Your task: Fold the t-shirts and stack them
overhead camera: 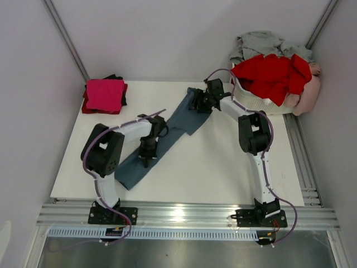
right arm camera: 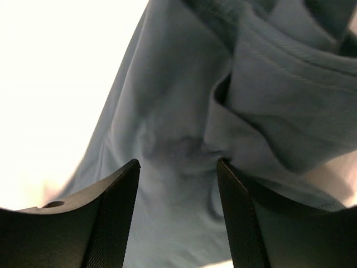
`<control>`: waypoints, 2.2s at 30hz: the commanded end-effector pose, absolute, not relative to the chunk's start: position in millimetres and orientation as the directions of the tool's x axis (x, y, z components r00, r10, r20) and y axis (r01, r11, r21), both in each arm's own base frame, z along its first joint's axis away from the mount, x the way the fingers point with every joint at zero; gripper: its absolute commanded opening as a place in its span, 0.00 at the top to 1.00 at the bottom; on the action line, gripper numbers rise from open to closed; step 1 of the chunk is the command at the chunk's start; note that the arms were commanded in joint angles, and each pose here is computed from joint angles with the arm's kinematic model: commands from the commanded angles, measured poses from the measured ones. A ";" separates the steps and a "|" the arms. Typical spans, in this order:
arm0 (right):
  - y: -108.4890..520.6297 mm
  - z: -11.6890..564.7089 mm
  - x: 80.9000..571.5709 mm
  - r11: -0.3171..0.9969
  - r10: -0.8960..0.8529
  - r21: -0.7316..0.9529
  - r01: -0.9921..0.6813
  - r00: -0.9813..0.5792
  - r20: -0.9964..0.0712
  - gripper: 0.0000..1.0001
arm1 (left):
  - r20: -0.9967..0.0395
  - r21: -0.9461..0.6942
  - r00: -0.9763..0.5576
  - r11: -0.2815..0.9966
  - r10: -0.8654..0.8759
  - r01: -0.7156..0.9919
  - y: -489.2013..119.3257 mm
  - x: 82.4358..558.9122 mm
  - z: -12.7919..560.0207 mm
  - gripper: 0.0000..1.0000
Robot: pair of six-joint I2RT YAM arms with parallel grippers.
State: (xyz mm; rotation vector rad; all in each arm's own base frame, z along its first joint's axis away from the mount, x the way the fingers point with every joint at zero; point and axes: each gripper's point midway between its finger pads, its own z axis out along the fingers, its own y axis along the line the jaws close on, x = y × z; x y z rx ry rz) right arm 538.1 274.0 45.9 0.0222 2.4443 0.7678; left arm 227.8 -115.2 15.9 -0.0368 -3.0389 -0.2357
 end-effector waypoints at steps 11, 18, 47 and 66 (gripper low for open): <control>319.6 46.0 571.1 0.719 0.191 0.660 -0.219 -0.851 -0.490 0.43 | 0.250 -0.160 -0.824 0.861 0.509 0.483 -281.7 132.7 10.5 1.00; 334.7 51.0 590.8 0.649 0.196 0.696 -0.307 -0.817 -0.543 0.40 | 0.206 -0.354 -0.757 0.769 0.620 0.533 -349.1 112.5 17.9 1.00; 295.6 214.4 500.9 0.785 0.011 0.396 -0.476 -0.629 -0.778 0.27 | -0.290 -0.261 -0.957 0.963 -0.013 0.066 -256.6 429.4 103.2 0.91; 256.2 176.7 429.3 0.873 0.016 0.348 -0.343 -0.692 -0.721 0.27 | -0.196 -0.344 -0.975 0.938 -0.104 -0.031 -234.9 456.1 70.5 0.75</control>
